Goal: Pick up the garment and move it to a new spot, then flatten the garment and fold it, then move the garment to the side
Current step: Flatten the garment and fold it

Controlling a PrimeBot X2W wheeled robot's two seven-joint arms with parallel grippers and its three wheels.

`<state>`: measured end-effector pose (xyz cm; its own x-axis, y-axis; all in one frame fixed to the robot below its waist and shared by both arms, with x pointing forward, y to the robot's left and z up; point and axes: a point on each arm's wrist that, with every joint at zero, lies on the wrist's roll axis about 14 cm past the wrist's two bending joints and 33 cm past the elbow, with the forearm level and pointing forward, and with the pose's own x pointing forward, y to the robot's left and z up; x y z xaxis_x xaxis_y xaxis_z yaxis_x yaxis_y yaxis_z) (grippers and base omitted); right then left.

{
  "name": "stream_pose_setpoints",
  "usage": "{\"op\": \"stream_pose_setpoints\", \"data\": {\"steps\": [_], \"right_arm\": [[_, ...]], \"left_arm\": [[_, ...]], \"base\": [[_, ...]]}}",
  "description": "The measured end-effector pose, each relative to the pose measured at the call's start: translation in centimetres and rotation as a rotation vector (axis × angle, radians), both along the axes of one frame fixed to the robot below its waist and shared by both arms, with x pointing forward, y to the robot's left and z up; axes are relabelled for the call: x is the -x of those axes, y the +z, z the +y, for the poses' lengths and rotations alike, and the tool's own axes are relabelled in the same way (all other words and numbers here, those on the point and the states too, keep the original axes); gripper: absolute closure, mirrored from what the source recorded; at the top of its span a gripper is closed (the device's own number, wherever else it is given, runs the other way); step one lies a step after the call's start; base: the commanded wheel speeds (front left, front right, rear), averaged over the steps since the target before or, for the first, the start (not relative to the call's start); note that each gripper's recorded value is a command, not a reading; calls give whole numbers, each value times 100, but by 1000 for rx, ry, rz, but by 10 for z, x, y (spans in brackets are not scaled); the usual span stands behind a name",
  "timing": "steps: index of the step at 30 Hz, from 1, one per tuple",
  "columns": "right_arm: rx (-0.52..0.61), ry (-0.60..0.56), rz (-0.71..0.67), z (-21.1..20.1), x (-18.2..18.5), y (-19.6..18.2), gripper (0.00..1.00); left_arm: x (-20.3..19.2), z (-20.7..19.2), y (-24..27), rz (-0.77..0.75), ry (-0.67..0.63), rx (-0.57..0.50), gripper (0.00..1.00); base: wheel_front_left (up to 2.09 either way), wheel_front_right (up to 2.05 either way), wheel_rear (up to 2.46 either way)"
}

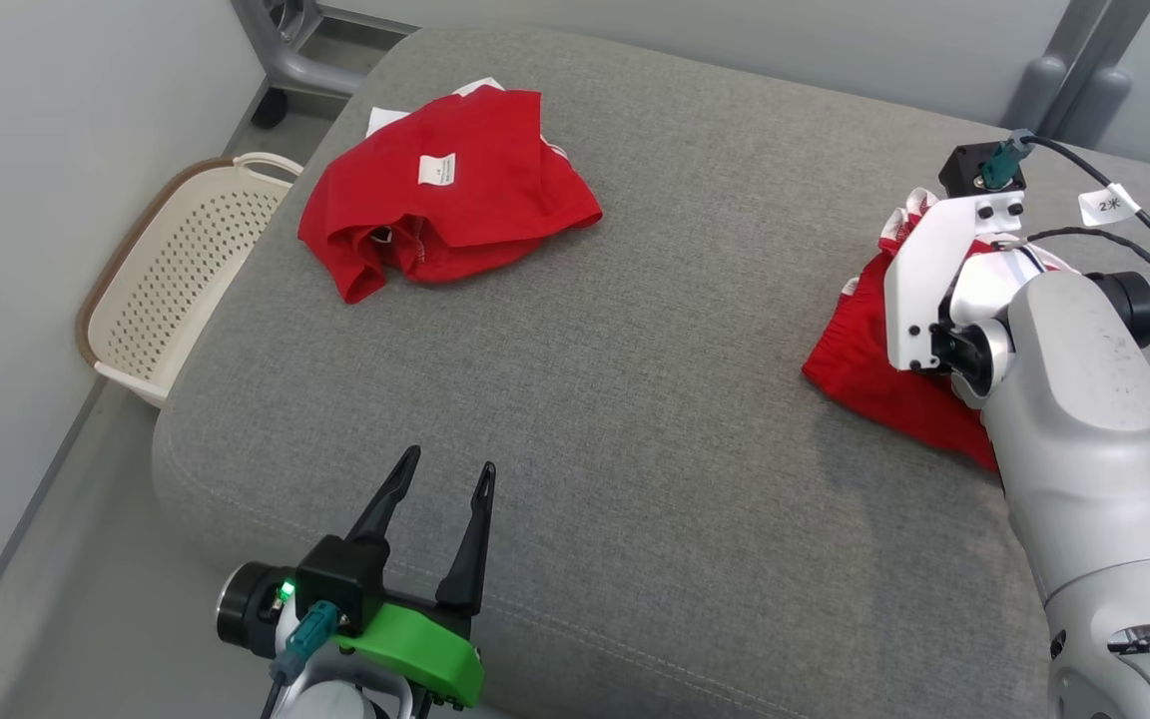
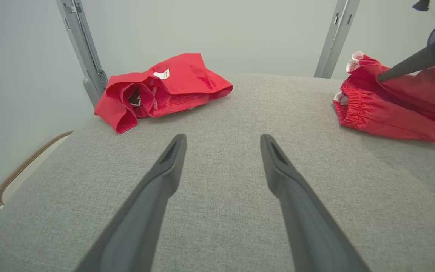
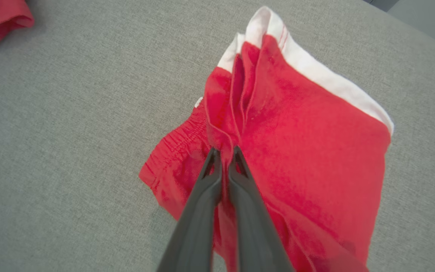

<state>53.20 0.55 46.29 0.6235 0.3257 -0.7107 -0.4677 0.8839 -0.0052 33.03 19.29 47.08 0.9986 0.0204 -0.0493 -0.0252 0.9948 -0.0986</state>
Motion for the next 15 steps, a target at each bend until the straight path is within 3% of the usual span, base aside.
{"op": "stream_pose_setpoints", "data": {"steps": [1,3,4,15], "right_arm": [[-3,4,1,3,0,-2,100],[-2,18,-6,10,-2,-3,52],[-3,24,-11,13,-3,-3,0],[-108,46,-158,34,-17,24,0]], "left_arm": [[1,1,0,2,4,0,0],[3,3,-1,6,12,2,0],[4,4,-2,8,16,2,0],[3,3,-3,11,19,8,0]], "base": [[0,0,0],[0,0,0],[0,0,0],[0,0,0]]}}
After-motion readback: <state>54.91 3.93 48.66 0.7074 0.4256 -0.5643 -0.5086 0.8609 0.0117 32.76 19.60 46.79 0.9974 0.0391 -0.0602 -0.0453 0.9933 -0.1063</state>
